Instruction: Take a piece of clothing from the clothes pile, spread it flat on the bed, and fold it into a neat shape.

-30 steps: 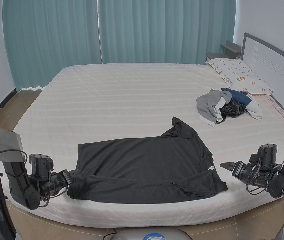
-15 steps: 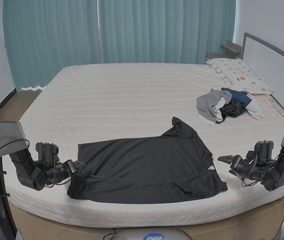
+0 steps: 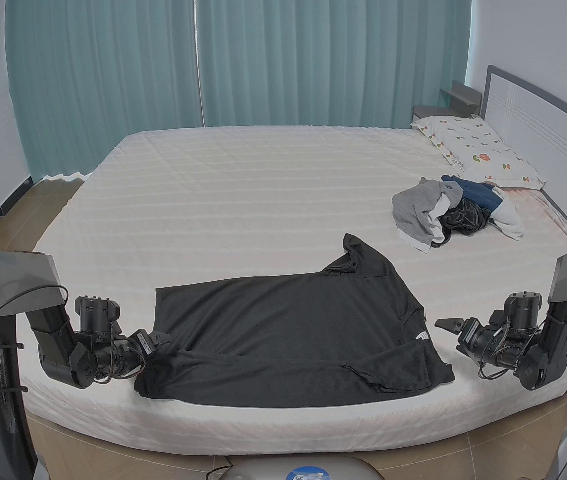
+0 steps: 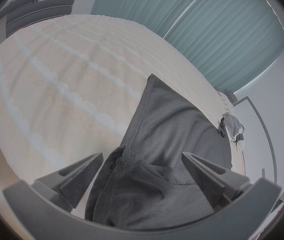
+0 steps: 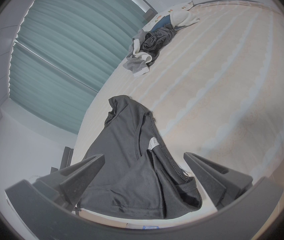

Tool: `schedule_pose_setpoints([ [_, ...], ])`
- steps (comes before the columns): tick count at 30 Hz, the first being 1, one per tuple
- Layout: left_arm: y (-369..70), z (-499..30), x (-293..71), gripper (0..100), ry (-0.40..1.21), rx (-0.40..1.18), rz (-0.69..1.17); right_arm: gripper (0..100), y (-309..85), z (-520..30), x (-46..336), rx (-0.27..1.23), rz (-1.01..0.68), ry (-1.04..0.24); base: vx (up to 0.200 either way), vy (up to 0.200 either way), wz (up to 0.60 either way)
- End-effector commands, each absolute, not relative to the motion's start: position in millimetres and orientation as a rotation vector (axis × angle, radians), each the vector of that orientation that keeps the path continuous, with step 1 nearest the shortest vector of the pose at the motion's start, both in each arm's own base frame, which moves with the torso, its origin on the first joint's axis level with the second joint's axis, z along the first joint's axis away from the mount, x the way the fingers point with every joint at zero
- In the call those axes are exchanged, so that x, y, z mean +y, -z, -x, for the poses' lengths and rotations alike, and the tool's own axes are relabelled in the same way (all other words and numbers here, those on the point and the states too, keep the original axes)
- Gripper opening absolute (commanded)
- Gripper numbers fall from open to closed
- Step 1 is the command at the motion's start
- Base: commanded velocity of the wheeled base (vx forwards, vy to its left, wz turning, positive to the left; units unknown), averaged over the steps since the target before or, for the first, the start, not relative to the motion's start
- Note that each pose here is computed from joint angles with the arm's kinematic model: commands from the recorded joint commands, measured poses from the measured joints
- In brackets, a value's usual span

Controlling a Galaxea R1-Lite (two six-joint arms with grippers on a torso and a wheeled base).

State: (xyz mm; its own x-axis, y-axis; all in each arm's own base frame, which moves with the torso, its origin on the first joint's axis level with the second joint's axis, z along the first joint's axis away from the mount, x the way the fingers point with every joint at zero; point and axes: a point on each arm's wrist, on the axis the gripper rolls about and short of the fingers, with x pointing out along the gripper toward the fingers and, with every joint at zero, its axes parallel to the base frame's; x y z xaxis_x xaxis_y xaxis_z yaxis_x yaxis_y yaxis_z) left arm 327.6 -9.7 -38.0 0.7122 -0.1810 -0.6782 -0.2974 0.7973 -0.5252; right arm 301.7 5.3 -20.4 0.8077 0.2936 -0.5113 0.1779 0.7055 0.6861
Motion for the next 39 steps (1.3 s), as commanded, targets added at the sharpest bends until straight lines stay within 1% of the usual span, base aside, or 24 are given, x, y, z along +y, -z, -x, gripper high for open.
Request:
schedule_pose_setpoints([
  [1,40.5,-328.2,-9.8,0,-0.072,0.795,0.662,100,25.8,-299.6,6.2,0.667,-0.800,-0.064,0.000,0.000,0.00],
  [4,40.4,-330.4,-9.7,0,-0.075,0.788,0.658,100,26.5,-298.8,8.9,0.674,-0.791,-0.070,0.000,0.000,0.00],
  [11,40.2,-329.1,-3.1,0,-0.138,0.769,0.656,100,20.6,-297.8,10.6,0.647,-0.782,-0.083,0.000,0.000,0.00],
  [16,30.1,-332.5,8.5,0,-0.179,0.685,0.777,100,10.3,-297.3,25.2,0.608,-0.757,-0.152,0.000,0.000,0.00],
  [19,30.6,-333.3,12.6,0,-0.186,0.669,0.793,100,7.3,-300.4,31.5,0.596,-0.744,-0.182,0.000,0.000,0.00],
  [24,30.7,-333.9,18.7,0,-0.155,0.666,0.814,100,7.6,-309.9,34.5,0.579,-0.756,-0.206,0.000,0.000,0.00],
  [26,28.2,-333.2,19.3,0,-0.117,0.665,0.829,100,17.3,-309.3,34.4,0.609,-0.774,-0.190,0.000,0.000,0.00],
  [29,27.6,-331.5,19.3,0,-0.099,0.668,0.834,100,24.8,-309.4,32.9,0.611,-0.779,-0.177,0.000,0.000,0.00],
  [30,28.3,-331.3,17.7,100,-0.090,0.670,0.830,100,26.7,-308.9,29.5,0.591,-0.781,-0.174,0.000,0.000,0.00],
  [33,28.1,-331.5,15.3,100,-0.062,0.670,0.817,100,31.3,-306.7,28.4,0.596,-0.781,-0.169,0.000,0.000,0.00],
  [37,31.6,-331.5,17.3,100,0.084,0.692,0.742,100,34.6,-308.4,29.0,0.599,-0.780,-0.171,0.000,0.000,0.00],
  [39,32.6,-331.6,19.5,100,0.130,0.686,0.717,100,34.3,-309.0,30.1,0.598,-0.779,-0.177,0.000,0.000,0.00],
])
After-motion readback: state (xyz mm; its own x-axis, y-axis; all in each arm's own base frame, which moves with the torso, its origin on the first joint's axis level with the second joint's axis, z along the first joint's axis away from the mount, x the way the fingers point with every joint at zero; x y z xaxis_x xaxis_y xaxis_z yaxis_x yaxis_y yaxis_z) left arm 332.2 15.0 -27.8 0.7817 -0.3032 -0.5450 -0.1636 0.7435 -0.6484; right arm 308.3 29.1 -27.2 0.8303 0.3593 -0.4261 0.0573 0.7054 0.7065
